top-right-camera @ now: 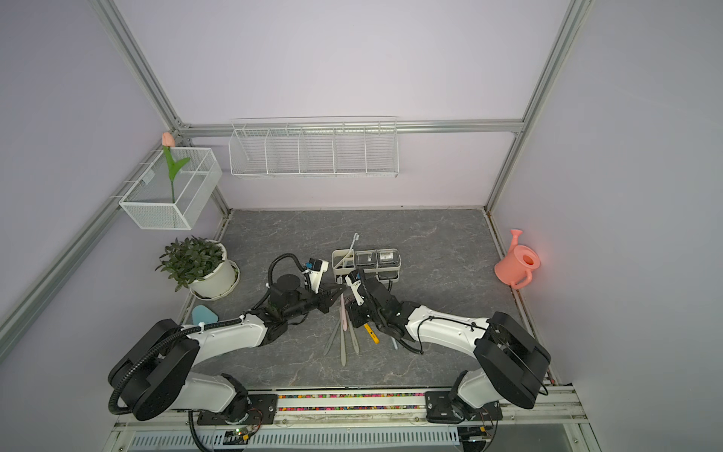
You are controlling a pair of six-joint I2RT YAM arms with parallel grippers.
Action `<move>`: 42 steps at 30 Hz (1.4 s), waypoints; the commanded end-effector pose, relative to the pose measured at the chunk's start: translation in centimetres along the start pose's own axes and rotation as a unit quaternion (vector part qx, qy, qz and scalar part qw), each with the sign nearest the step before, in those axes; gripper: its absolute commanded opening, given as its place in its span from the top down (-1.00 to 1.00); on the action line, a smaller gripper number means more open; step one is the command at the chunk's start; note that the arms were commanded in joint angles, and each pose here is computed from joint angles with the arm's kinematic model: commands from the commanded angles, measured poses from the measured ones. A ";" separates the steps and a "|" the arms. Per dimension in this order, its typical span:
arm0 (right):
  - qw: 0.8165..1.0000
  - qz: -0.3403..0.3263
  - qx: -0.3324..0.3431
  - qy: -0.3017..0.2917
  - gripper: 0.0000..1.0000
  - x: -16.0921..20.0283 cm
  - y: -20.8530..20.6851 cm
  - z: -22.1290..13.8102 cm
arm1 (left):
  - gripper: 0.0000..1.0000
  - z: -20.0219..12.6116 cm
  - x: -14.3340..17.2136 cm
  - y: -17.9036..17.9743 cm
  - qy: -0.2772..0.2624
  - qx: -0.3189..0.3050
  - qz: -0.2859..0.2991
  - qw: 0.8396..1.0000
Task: Place the toothbrush into the toothbrush holder
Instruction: Pick up the toothbrush from the center of the board, then place the toothbrush in the toothbrush holder.
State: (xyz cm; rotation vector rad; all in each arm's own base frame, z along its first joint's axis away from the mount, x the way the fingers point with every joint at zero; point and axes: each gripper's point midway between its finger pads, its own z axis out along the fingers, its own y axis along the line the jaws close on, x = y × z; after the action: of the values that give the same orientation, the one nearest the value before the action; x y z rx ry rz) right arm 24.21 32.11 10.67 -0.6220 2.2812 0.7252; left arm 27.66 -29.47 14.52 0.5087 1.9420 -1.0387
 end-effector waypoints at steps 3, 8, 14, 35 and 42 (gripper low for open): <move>0.999 -0.006 0.012 -0.033 0.29 -0.3 -0.8 -1.5 | 1.00 -0.2 -1.5 -0.3 -0.019 -0.004 0.017 1.000; 0.999 -0.007 0.032 -0.043 -0.29 0.2 -1.9 -2.5 | 1.00 -0.3 -1.6 -0.4 -0.020 -0.004 0.020 1.000; 0.997 -0.008 0.067 -0.048 -0.74 0.6 -3.7 -3.9 | 1.00 -0.3 -1.6 -0.4 -0.019 -0.004 0.020 1.000; 0.958 0.027 0.252 -0.134 -0.77 0.6 -13.1 -11.9 | 1.00 -1.6 -3.3 -1.2 -0.045 -0.006 0.032 0.998; 0.937 0.059 0.311 -0.146 -0.77 0.7 -16.5 -14.0 | 1.00 -2.5 -7.8 -2.5 -0.081 -0.023 0.048 0.995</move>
State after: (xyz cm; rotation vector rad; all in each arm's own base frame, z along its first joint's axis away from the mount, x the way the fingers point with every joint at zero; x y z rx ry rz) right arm 27.42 12.58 14.03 -0.1092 2.1068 0.1774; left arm 28.27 -28.49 19.44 0.4823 1.8451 -0.9736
